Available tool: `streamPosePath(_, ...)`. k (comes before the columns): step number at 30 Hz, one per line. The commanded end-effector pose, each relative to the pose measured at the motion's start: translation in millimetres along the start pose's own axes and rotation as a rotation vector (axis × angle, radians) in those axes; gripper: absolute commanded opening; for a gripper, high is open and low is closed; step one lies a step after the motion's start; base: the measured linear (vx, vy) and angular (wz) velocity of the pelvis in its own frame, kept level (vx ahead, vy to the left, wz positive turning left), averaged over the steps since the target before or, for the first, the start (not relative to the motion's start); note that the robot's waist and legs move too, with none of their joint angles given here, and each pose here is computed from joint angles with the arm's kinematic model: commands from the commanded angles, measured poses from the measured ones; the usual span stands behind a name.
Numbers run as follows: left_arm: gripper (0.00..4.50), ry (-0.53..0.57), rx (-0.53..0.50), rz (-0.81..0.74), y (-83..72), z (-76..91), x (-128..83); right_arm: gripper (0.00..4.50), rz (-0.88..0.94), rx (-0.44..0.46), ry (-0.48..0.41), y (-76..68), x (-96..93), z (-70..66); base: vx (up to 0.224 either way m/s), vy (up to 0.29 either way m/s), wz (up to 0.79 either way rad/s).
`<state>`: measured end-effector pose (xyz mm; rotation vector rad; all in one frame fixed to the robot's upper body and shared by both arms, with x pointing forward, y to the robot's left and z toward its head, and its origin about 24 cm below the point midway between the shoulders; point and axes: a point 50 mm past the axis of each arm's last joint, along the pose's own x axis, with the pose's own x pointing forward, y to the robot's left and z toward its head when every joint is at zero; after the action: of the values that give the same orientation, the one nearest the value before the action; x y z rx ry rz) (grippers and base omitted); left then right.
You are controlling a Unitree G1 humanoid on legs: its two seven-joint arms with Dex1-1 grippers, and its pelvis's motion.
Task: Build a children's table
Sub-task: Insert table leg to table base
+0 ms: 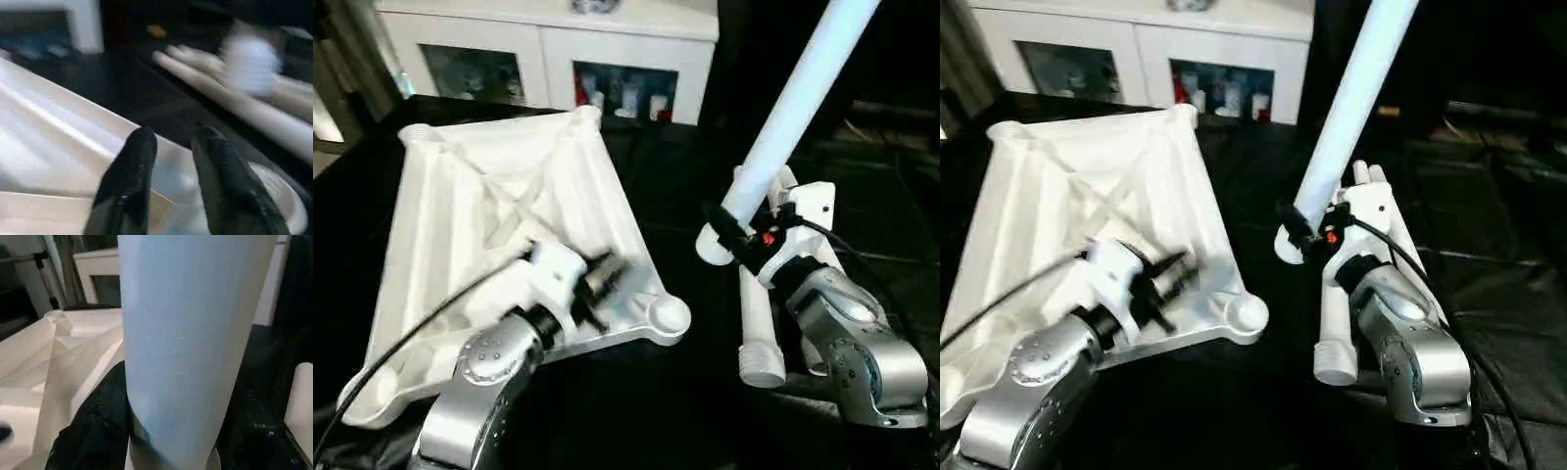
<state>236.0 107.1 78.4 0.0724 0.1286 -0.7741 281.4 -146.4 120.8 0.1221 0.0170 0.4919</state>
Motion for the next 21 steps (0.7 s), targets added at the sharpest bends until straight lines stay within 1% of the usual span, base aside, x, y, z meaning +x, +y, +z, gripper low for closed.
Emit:
streamPosePath(1,1.69,0.064,-0.016,-0.127,-11.4,-6.2,-0.4,1.9,0.036,-0.013,-0.008,3.3,1.7,5.3,0.053,-0.022,0.0)
streamPosePath(3,1.69,0.113,-0.026,-0.186,-14.6,-10.6,-2.9,1.9,0.048,-0.011,0.001,4.6,2.7,2.3,0.031,-0.016,-0.01)
streamPosePath(6,1.69,0.165,-0.024,-0.216,-13.2,-10.6,-3.7,1.9,0.066,-0.02,0.013,7.3,3.6,1.6,0.02,-0.009,0.0)
streamPosePath(8,1.69,0.216,-0.005,-0.25,-10.6,-14.5,-3.4,1.9,0.076,-0.019,0.016,9.2,3.8,0.4,0.0,0.0,0.0)
streamPosePath(12,1.69,0.258,0.049,-0.249,-3.0,-16.8,1.4,1.9,0.091,-0.021,0.028,11.0,2.7,-1.1,0.0,0.0,0.0)
streamPosePath(13,1.4,0.262,0.053,-0.25,-2.1,-16.5,1.4,1.9,0.096,-0.022,0.029,11.8,2.1,-1.1,0.0,0.0,0.0)
streamPosePath(16,1.27,0.273,0.055,-0.274,-2.2,-15.2,-1.2,1.9,0.105,-0.031,0.033,13.2,0.6,-0.8,0.0,0.0,0.0)
streamPosePath(17,1.27,0.279,0.056,-0.302,-2.7,-12.6,-5.8,1.9,0.109,-0.033,0.033,13.2,-1.0,0.4,0.0,0.0,0.0)
streamPosePath(19,1.01,0.278,0.056,-0.307,-1.4,-10.4,-9.4,1.9,0.11,-0.03,0.032,12.5,-1.9,1.5,0.0,0.0,0.0)
streamPosePath(21,1.01,0.271,0.057,-0.306,2.5,-6.7,-15.2,1.9,0.11,-0.027,0.032,11.5,-2.7,2.7,0.0,0.0,0.0)
